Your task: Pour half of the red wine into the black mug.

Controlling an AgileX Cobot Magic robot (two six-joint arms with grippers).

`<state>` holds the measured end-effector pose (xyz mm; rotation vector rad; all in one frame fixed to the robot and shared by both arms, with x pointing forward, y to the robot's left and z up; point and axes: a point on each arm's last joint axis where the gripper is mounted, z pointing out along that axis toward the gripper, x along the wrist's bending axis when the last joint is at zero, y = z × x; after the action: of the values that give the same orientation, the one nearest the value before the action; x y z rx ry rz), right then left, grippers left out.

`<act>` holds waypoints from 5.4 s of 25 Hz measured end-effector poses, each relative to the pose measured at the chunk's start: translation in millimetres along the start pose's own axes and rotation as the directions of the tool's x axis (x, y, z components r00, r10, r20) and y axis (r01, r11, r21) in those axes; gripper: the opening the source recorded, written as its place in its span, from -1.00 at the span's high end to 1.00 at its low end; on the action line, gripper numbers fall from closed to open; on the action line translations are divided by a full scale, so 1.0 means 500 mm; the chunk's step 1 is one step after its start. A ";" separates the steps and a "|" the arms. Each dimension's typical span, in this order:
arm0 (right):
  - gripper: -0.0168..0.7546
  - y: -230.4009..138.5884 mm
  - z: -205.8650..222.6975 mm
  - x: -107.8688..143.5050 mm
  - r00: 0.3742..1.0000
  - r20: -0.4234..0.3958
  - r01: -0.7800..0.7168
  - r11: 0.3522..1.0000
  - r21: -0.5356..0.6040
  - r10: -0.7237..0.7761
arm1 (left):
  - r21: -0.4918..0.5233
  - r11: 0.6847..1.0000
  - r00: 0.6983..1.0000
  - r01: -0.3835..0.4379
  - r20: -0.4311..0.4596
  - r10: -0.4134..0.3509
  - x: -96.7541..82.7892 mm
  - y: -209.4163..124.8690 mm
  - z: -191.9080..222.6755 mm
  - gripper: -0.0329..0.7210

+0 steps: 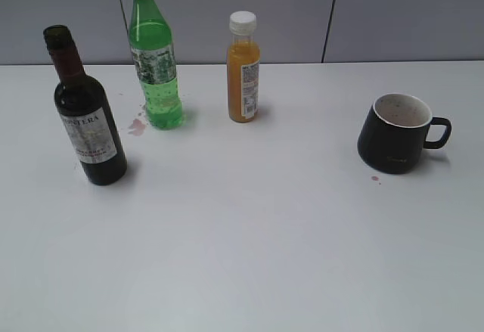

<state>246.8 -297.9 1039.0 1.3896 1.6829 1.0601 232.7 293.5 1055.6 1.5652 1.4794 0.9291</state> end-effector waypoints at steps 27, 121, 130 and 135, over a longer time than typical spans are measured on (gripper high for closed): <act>-0.46 0.000 0.000 0.000 1.000 0.000 0.000 1.000 0.000 0.000 | 0.000 1.000 1.000 0.000 0.000 0.000 0.000 0.000 0.000 -0.46; -0.73 -0.092 0.569 -0.141 0.999 0.017 -0.040 0.987 -0.156 0.043 | -0.001 1.000 1.000 0.000 0.000 0.000 0.000 0.000 0.000 -0.46; -0.72 -0.090 0.597 -0.155 0.999 0.027 -0.042 0.985 -0.168 0.047 | -0.001 1.000 1.000 0.000 0.000 0.000 0.000 0.000 0.000 -0.46; -0.72 -0.096 0.614 -0.160 0.998 0.024 -0.045 0.986 -0.161 0.049 | -0.001 1.000 1.000 0.000 0.000 0.000 0.000 0.000 0.000 -0.46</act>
<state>515.8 -333.0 867.8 1.3396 1.5158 1.1701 232.8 293.5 1055.6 1.5646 1.4788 0.9297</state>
